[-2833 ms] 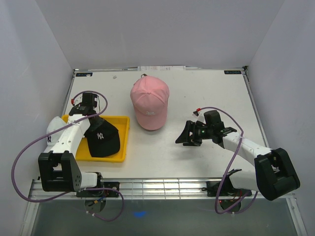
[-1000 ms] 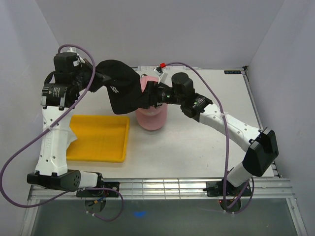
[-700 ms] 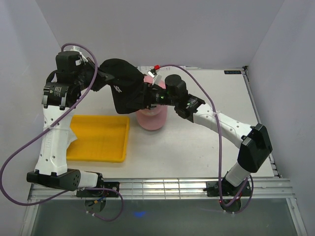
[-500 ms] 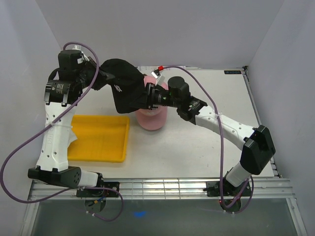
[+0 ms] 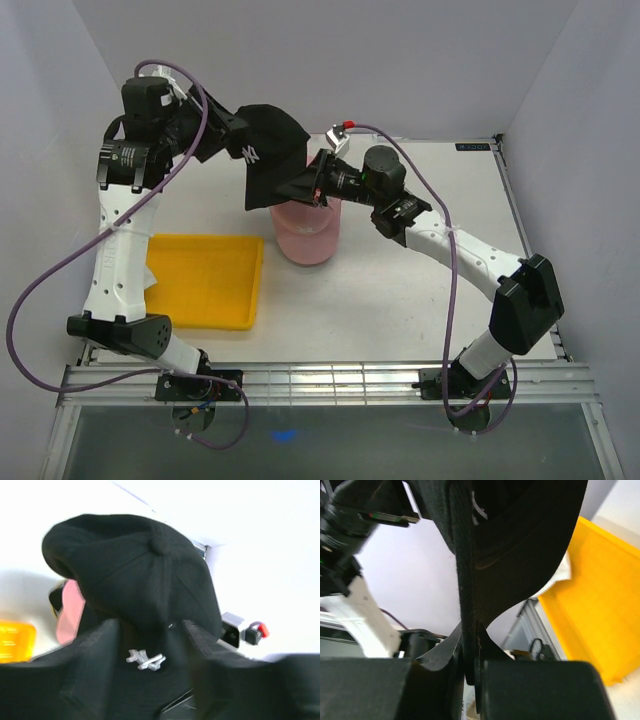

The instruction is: Stack the hats

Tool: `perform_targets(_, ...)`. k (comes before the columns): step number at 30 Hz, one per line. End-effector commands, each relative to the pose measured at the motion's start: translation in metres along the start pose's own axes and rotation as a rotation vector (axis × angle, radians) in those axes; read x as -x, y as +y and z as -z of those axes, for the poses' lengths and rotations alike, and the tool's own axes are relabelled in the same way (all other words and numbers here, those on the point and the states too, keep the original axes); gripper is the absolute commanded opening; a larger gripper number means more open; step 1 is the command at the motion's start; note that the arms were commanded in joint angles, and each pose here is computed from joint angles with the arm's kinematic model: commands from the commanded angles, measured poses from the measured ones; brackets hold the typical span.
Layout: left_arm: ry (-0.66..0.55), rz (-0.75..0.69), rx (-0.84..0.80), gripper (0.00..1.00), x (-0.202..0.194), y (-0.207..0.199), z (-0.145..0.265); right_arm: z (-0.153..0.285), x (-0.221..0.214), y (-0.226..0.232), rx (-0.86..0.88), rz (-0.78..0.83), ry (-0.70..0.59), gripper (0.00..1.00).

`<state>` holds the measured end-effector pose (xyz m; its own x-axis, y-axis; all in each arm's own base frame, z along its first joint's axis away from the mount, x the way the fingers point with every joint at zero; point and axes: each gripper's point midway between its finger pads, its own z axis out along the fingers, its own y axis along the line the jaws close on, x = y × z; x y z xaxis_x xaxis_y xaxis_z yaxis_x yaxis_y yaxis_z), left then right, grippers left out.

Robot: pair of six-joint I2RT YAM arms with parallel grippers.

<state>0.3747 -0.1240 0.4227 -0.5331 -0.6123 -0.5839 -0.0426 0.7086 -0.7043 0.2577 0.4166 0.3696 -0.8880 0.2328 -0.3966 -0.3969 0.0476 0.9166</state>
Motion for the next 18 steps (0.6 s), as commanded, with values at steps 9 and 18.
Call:
perform_targets(9, -0.409, -0.042, -0.068, 0.98, 0.072, -0.040, 0.088, 0.044, 0.116, 0.085, 0.369, -0.259, -0.193, 0.08)
perform_targets(18, -0.347, -0.029, -0.029, 0.98, 0.048, -0.016, 0.075, 0.043, 0.129, 0.063, 0.407, -0.427, -0.134, 0.08)
